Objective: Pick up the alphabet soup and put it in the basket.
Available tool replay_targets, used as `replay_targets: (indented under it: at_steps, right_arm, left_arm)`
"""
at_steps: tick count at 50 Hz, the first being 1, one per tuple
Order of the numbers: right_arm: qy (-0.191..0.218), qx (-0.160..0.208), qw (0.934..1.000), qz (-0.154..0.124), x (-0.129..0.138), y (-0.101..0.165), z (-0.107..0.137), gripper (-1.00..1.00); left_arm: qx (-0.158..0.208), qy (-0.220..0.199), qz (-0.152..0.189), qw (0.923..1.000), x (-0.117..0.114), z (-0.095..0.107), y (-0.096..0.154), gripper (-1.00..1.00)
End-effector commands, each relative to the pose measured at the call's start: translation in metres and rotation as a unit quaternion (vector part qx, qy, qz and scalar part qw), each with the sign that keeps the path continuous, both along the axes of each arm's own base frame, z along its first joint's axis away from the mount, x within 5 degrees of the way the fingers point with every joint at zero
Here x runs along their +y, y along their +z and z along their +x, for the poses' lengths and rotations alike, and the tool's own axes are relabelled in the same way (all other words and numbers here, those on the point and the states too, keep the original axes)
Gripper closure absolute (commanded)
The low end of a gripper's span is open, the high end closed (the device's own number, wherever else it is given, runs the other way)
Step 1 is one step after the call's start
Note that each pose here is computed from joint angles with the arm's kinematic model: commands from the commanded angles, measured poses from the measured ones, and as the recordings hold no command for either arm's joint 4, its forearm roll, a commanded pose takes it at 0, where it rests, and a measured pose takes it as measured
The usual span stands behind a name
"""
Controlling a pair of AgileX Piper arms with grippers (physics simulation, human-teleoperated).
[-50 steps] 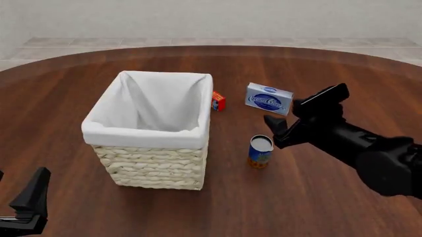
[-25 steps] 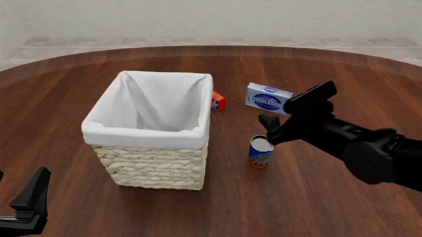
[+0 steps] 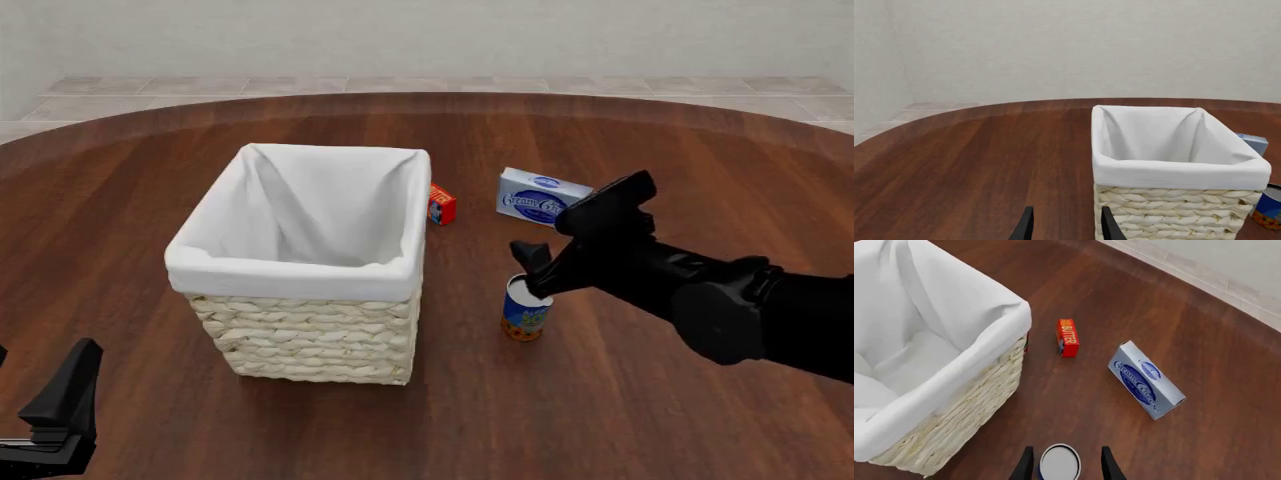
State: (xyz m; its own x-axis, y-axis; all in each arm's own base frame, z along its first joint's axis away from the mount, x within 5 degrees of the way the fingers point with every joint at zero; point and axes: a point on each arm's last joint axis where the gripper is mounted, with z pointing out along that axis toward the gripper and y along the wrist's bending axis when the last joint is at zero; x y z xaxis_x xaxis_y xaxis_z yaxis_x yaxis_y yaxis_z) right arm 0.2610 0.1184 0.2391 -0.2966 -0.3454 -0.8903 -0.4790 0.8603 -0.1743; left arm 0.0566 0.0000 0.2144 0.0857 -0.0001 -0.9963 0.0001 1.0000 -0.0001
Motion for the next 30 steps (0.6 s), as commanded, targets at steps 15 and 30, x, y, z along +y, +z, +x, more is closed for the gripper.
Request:
replay_targets:
  at_steps: [15,30]
  right_arm:
    - [-0.009,0.017,0.9998,0.003,0.0,-0.007,0.005,-1.0]
    - [-0.004,0.023,0.9997,0.005,0.004,-0.013,0.005,-1.0]
  left_arm:
    - [0.0,0.0,0.0,1.0,0.0,0.0,0.0,-1.0]
    - [0.0,0.0,0.0,1.0,0.0,0.0,0.0,-1.0]
